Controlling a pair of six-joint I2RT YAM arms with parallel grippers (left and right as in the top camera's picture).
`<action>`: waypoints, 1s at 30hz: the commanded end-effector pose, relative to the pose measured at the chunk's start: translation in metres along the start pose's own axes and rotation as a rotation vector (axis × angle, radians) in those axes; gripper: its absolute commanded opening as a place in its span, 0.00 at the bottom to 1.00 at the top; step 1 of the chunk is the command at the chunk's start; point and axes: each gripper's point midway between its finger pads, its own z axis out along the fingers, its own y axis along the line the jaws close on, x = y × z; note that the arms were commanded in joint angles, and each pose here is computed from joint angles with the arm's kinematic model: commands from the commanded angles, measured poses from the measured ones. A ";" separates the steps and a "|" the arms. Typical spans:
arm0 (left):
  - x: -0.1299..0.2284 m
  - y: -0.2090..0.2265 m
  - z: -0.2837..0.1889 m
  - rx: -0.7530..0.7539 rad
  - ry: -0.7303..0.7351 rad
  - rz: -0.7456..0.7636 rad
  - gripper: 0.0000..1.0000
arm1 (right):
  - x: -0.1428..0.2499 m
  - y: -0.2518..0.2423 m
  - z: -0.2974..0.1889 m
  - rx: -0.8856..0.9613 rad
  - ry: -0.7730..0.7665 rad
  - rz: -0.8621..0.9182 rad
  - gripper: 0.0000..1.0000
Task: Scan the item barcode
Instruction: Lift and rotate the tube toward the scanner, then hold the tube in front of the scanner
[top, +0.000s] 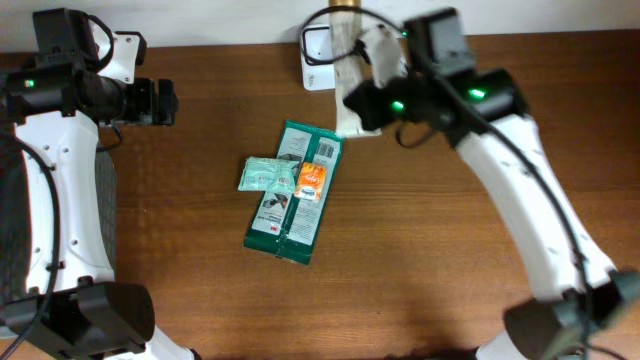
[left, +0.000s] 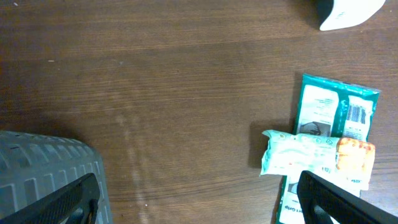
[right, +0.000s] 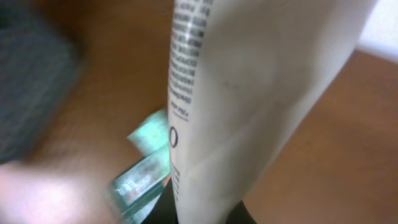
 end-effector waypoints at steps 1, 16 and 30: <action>-0.002 0.000 -0.003 0.001 -0.009 -0.013 0.99 | -0.010 -0.062 0.051 0.409 0.023 -0.187 0.04; -0.002 0.000 -0.003 0.001 -0.010 -0.013 0.99 | 0.016 -0.160 0.193 0.930 0.168 -0.639 0.04; -0.002 0.000 -0.003 0.001 -0.010 -0.013 0.99 | -0.001 -0.157 0.172 0.974 0.111 -0.579 0.04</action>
